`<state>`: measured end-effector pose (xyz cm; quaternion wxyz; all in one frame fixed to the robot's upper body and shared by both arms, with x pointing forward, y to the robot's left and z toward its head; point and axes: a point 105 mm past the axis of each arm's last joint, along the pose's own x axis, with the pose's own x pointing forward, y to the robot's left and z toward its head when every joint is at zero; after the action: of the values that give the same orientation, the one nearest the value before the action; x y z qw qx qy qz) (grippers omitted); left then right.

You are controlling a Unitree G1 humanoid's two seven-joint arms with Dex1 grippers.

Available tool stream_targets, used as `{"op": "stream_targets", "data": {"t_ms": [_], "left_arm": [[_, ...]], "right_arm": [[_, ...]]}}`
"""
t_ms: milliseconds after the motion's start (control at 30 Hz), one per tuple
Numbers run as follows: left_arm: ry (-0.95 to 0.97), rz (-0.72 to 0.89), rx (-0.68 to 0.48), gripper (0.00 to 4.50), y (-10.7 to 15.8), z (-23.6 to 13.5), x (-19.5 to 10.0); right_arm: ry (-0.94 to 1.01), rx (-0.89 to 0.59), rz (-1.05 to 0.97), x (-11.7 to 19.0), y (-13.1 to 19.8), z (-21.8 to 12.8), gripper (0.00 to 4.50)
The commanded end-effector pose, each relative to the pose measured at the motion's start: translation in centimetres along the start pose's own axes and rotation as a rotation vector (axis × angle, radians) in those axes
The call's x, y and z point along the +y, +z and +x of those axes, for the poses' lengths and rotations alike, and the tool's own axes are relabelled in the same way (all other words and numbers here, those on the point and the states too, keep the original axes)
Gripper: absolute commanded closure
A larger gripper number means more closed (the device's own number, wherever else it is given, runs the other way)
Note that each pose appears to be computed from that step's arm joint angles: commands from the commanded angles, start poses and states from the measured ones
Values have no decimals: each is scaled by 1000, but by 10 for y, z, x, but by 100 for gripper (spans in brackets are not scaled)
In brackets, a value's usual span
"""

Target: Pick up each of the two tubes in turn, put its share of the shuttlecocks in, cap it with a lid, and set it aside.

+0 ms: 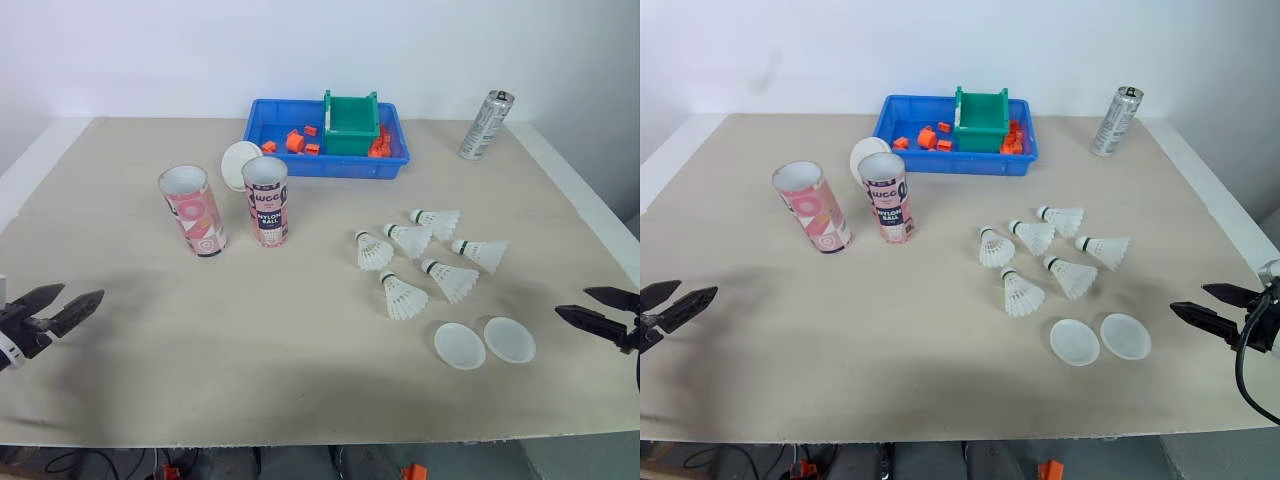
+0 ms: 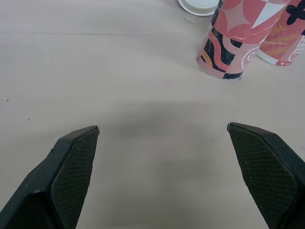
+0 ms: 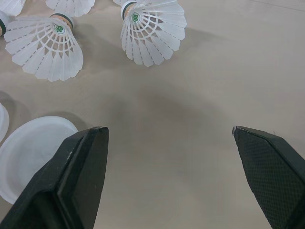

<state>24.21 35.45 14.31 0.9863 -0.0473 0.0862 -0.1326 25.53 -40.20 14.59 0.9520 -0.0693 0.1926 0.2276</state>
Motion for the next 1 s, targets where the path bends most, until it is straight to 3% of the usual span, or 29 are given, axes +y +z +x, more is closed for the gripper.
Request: {"op": "stream_targets", "data": {"t_ms": [33, 767, 1000], "left_arm": [[13, 41, -22, 0, 13, -2, 4], [7, 57, -43, 0, 17, 4, 1], [-46, 90, -78, 0, 21, 10, -8]], "right_arm": [[-10, -23, -33, -3, 12, -5, 4], [8, -35, -28, 0, 8, 0, 4], [56, -111, -70, 12, 33, 6, 4]]}}
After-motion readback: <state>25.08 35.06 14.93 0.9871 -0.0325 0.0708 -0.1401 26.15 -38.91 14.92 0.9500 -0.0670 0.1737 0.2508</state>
